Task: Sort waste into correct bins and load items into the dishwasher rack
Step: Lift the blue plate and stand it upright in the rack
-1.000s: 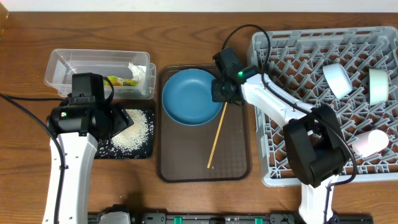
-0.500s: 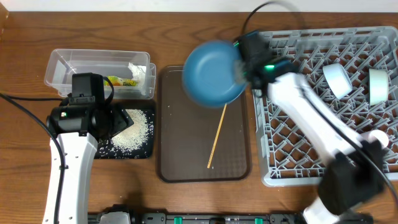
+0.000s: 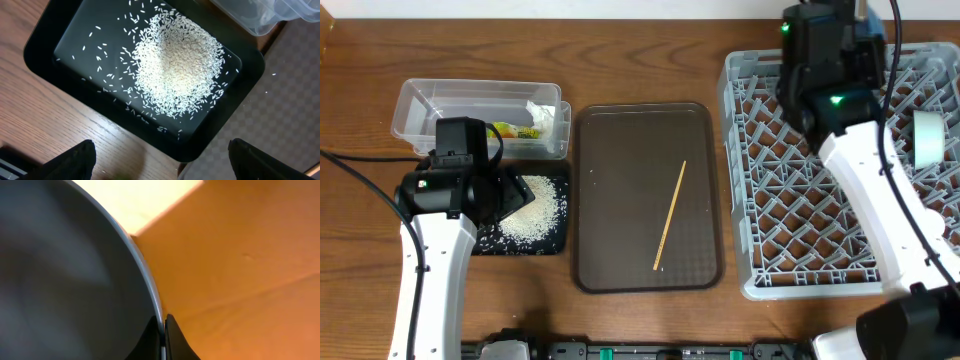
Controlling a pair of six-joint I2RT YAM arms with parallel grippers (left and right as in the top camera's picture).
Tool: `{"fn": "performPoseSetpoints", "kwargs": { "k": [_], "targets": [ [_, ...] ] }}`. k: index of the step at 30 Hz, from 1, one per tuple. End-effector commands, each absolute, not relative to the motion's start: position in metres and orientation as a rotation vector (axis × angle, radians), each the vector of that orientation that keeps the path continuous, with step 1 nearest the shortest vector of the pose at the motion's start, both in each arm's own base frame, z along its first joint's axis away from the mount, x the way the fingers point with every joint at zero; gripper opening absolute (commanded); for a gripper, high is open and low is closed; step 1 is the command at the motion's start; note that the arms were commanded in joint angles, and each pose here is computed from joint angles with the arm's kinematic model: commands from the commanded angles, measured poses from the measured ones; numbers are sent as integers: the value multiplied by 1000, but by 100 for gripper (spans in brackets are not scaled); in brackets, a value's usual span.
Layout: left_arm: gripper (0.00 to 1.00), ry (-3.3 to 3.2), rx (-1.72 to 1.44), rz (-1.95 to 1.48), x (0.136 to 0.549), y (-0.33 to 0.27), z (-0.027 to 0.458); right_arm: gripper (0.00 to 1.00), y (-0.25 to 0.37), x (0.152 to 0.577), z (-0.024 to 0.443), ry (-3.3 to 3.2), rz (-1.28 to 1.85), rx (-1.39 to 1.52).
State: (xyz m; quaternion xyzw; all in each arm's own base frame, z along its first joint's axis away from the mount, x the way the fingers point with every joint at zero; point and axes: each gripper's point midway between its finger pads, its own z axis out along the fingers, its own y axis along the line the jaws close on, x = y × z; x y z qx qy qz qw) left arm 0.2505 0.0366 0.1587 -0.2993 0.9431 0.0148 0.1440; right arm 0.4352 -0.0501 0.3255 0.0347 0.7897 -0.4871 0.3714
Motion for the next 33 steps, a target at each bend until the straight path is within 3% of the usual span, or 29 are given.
{"fn": "performPoseSetpoints", "kwargs": {
  "k": [1,15,23,30,33],
  "targets": [
    [87,2702,-878,67,250,41,161,1,-70,428,321,2053,-1443,53],
    [87,2701,-877,67,251,41,161,1,-29,444,227,2198,-1453,-100],
    [87,2699,-876,66,251,41,162,2,9,445,214,2190,-1392,-180],
    [87,2699,-877,66,251,41,162,34,27,432,188,2323,-1282,-304],
    [87,2699,-877,66,251,41,162,39,34,423,169,2434,-1163,-337]
  ]
}}
